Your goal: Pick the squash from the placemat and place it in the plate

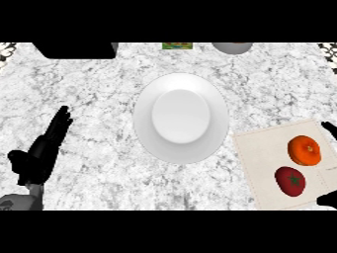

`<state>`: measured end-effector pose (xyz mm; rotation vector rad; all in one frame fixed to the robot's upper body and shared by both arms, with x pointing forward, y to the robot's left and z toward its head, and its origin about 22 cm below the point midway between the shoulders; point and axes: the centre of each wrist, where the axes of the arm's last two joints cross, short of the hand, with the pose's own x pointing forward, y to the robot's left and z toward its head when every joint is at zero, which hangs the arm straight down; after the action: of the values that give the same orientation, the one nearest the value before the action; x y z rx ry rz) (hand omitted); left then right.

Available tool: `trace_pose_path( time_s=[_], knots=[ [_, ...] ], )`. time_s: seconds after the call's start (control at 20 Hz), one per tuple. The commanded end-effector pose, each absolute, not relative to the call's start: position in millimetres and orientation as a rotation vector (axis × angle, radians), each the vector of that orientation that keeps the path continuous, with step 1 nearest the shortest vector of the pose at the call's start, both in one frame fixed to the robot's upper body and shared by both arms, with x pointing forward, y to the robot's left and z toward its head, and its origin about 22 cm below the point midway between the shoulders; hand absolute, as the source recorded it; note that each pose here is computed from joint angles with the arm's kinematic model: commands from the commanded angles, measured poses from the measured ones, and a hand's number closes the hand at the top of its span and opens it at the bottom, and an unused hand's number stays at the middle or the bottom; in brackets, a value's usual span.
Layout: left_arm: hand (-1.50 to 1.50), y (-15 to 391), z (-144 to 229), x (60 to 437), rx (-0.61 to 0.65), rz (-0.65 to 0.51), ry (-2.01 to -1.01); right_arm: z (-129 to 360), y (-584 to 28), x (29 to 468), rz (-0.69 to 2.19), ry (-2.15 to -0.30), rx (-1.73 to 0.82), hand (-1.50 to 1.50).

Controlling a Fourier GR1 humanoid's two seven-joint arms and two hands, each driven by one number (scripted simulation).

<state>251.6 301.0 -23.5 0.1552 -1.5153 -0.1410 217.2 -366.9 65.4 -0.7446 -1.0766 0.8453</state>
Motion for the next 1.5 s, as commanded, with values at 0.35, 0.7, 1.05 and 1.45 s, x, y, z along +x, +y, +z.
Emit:
trace_pose_path(
  time_s=[0.35, 0.7, 1.05, 1.45],
  knots=[
    [0.0, 310, -23, 252, 0.148, -0.158, -1.518, 41, -380, 250, 0.866, -1.008, -0.734, -1.5],
    [0.0, 303, -39, 247, 0.154, -0.128, -1.517, 11, -363, 259, 0.904, -0.927, -0.788, -1.5],
    [0.0, 291, -29, 266, 0.152, -0.147, -1.519, -11, -379, 276, 0.997, -0.945, -0.674, 1.5],
    [0.0, 323, -5, 258, 0.156, -0.141, -1.525, -38, -368, 265, 1.015, -1.02, -0.69, 1.5]
  ],
)
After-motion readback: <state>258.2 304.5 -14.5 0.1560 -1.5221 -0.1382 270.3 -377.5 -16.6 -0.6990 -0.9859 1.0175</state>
